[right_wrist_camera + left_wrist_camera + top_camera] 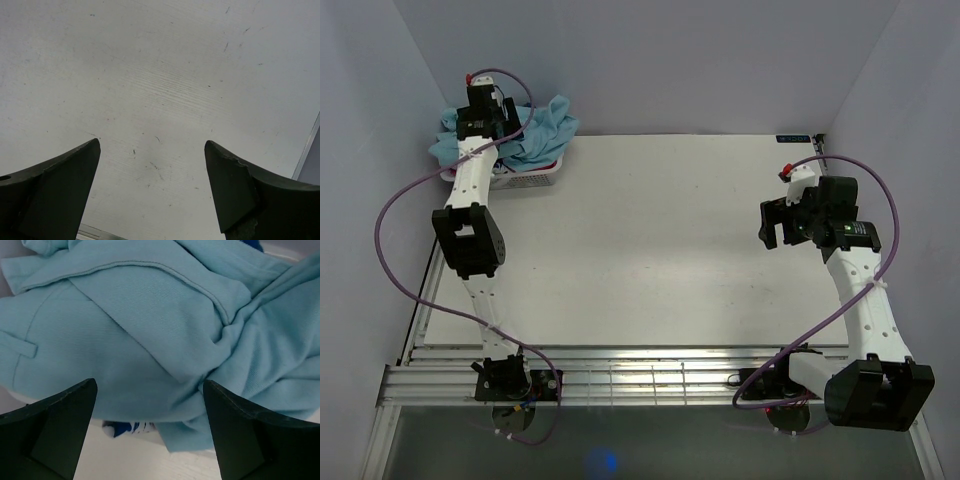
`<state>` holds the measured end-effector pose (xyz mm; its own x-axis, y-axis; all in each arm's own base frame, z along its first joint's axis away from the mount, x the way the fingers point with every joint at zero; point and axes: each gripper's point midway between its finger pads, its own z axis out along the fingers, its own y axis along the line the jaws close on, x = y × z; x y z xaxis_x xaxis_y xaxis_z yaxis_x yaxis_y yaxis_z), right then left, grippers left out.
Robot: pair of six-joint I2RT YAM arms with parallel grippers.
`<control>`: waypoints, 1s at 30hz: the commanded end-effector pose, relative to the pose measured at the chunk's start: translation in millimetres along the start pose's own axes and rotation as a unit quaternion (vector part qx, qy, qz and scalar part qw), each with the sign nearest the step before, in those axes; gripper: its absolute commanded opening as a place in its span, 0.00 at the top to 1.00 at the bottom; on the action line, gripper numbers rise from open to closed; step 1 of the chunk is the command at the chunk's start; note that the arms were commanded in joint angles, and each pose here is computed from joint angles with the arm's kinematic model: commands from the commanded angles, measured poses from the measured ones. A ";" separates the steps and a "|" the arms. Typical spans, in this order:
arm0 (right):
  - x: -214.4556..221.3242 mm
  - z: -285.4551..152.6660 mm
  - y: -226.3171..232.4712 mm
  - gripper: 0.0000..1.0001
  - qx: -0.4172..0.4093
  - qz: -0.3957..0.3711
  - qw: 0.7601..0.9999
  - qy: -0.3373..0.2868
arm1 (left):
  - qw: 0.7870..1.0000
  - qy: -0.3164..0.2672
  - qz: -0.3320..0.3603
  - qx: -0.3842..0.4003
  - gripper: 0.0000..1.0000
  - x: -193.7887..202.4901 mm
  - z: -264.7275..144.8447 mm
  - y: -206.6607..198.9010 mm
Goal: Fold and stack the trousers
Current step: Grab the trousers from the pile
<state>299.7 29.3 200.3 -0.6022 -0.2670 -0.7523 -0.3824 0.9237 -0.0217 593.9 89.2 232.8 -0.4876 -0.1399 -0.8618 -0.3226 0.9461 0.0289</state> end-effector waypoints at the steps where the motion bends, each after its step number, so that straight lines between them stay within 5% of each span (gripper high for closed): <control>1: -15.6 -2.7 -2.9 0.10 0.006 0.000 1.000 -0.020 | 0.999 -0.034 -0.003 -0.033 0.02 -15.2 20.6 11.4; 11: -9.5 3.5 -7.4 0.10 0.014 -0.001 1.000 -0.010 | 0.997 -0.074 0.007 -0.031 0.05 -2.3 74.4 2.0; 14: -11.3 2.6 -7.8 0.10 0.015 -0.003 1.000 -0.013 | 0.995 -0.097 0.014 -0.019 0.19 -13.0 72.8 -1.6; 15: -12.0 2.4 -7.6 0.10 0.014 -0.003 1.000 -0.014 | 0.994 -0.107 0.015 -0.005 0.37 -18.9 71.3 -5.7; 18: -13.5 2.0 -8.2 0.10 0.015 -0.003 1.000 -0.015 | 0.992 -0.125 0.020 0.027 0.63 -33.3 61.1 -16.5; 23: -14.1 2.6 -10.0 0.10 0.020 -0.007 1.000 -0.018 | 0.988 -0.139 0.009 0.066 0.98 -62.9 37.9 -28.6; 30: -25.0 -2.3 -12.6 0.10 0.029 -0.017 0.999 -0.040 | 0.953 -0.247 -0.032 0.172 1.00 -158.4 -79.7 -49.3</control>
<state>307.2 24.1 198.5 -0.6035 -0.2643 -0.7523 -0.3586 0.9326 -0.0400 658.3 79.4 231.8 -0.3332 -0.0906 -0.9385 -0.1840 0.9825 -0.0295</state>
